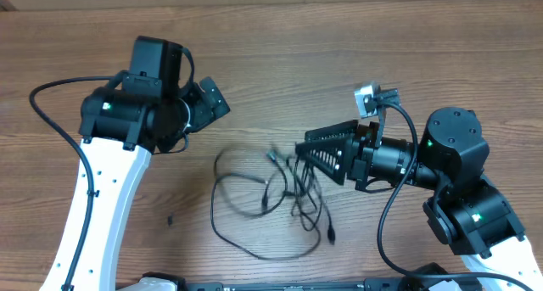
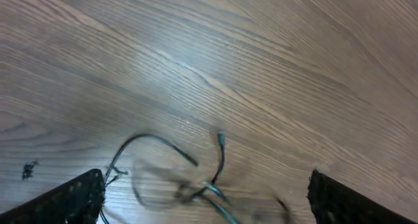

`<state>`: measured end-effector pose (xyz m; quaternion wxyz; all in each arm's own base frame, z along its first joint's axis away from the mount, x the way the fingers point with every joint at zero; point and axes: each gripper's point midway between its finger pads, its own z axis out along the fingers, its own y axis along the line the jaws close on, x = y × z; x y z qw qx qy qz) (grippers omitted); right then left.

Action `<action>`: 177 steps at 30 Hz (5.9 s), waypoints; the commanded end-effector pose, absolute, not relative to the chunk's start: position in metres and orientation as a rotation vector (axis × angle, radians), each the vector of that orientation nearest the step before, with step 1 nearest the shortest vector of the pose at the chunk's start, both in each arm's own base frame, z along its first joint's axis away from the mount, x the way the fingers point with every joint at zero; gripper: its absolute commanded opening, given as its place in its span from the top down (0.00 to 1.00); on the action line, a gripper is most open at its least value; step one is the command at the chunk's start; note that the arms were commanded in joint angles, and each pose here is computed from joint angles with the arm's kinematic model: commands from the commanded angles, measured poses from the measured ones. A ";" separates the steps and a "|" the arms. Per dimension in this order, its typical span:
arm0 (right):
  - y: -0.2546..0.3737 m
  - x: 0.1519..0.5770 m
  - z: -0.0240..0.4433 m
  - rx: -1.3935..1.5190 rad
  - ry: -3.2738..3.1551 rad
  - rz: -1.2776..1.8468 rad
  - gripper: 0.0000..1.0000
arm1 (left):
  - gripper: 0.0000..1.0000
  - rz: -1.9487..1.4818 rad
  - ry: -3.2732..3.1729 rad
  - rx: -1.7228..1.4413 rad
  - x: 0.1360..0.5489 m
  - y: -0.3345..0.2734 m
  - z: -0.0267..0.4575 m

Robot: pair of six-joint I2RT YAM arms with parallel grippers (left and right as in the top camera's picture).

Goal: Untangle cables

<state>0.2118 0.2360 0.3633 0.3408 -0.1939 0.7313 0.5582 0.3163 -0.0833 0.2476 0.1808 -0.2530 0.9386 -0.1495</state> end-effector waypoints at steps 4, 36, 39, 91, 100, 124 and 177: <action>0.240 0.217 0.359 -0.497 1.941 1.457 0.21 | 0.00 -0.463 2.682 -0.640 0.314 -0.089 0.250; 0.108 0.283 0.086 0.352 2.859 0.045 0.14 | 0.00 -0.379 2.735 -0.511 0.306 -0.083 0.245; 0.124 0.280 0.076 0.255 2.922 0.139 0.14 | 0.00 -0.379 2.734 -0.512 0.306 -0.083 0.245; 0.287 0.250 0.140 -0.719 2.722 0.818 0.96 | 0.00 -0.365 2.780 -0.521 0.296 -0.081 0.240; 0.284 0.263 0.270 -0.724 2.356 0.831 0.96 | 0.01 -0.399 2.796 -0.448 0.294 -0.087 0.241; 0.263 0.238 0.359 -0.747 2.026 0.860 0.96 | 0.00 -1.225 2.700 0.035 0.270 -0.179 0.290; 0.163 0.287 0.328 -0.104 2.209 0.280 0.96 | 0.96 -0.431 2.815 -0.459 0.294 -0.071 0.239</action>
